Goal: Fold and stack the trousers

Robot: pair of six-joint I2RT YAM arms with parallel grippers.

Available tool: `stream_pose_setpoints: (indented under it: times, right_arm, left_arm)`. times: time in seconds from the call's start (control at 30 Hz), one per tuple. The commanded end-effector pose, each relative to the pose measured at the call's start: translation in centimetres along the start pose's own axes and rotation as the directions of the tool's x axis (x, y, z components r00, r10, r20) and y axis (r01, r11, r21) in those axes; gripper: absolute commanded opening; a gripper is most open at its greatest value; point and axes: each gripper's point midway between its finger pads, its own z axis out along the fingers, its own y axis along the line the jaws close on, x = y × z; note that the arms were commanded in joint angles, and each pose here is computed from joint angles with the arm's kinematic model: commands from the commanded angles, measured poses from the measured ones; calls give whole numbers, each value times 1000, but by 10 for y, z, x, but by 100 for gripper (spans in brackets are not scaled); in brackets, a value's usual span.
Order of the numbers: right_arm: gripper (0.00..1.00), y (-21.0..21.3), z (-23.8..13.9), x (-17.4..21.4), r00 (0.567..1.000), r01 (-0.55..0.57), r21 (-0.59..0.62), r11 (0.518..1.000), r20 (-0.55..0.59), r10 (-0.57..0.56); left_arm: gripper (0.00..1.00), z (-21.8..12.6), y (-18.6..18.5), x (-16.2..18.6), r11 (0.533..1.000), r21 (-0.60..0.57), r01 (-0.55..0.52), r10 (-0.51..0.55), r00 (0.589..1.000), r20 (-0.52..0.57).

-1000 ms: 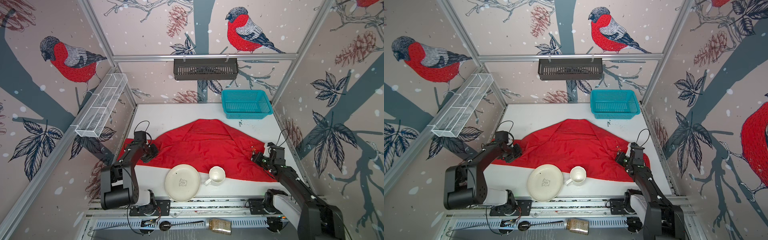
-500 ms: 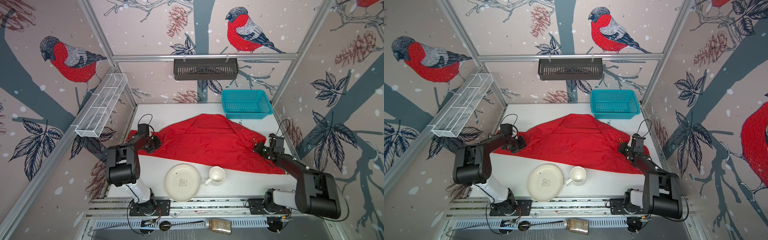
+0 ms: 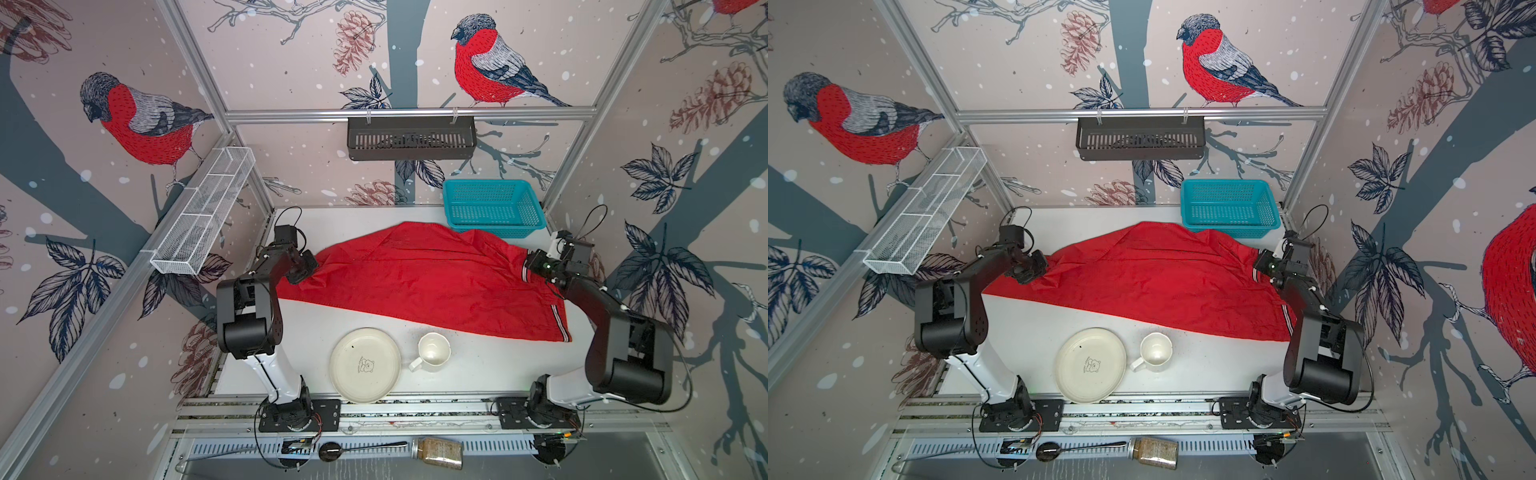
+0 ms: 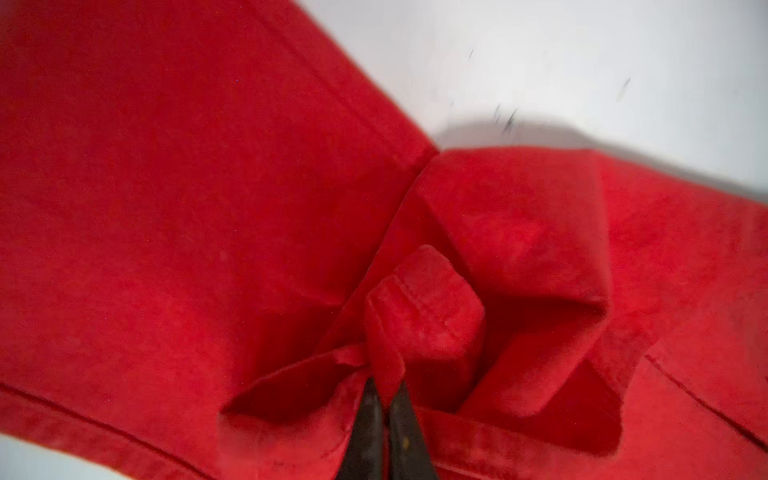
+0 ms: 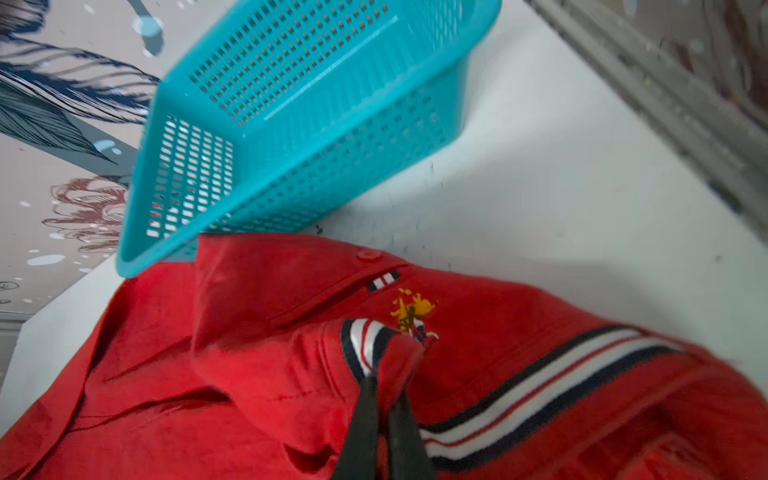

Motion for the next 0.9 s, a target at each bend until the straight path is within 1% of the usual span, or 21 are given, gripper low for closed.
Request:
stream_pose_setpoints:
  times: [0.0,0.07,0.13,0.23,0.33,0.43,0.53,0.6,0.7,0.87]
  right_arm:
    - [2,23,-19,-39,989,119,-37,992,93,-115]
    - [1,25,-35,-57,975,164,-6,986,153,-162]
    - [1,20,-54,-75,960,170,11,985,223,-168]
    - [1,15,-74,-94,942,168,-2,986,294,-160]
    - [1,14,-81,-106,935,177,-10,984,314,-165]
    - [1,13,-86,-116,929,179,-20,984,333,-162]
    - [1,14,-97,-122,922,172,-47,984,359,-144]
    - [1,19,-104,-122,918,174,-84,981,375,-131]
    - [1,18,-110,-112,921,161,-75,984,371,-123]
    - [1,-3,-104,-74,942,109,-23,994,320,-96]
  left_arm:
    - [0,-21,-2,-32,999,-32,-12,14,996,91]
    - [0,-33,1,-53,998,-68,-16,25,990,140]
    - [0,-45,14,-74,992,-129,7,18,981,195]
    - [0,-58,22,-98,992,-119,39,-9,971,240]
    - [0,-70,14,-117,995,-97,23,7,955,296]
    - [0,-79,5,-134,996,-88,1,28,945,327]
    - [0,-88,5,-150,992,-125,1,44,933,356]
    - [0,-95,3,-161,991,-133,-4,56,920,389]
    - [0,-100,8,-171,985,-170,17,57,907,417]
    - [0,-85,15,-159,983,-176,47,22,928,373]
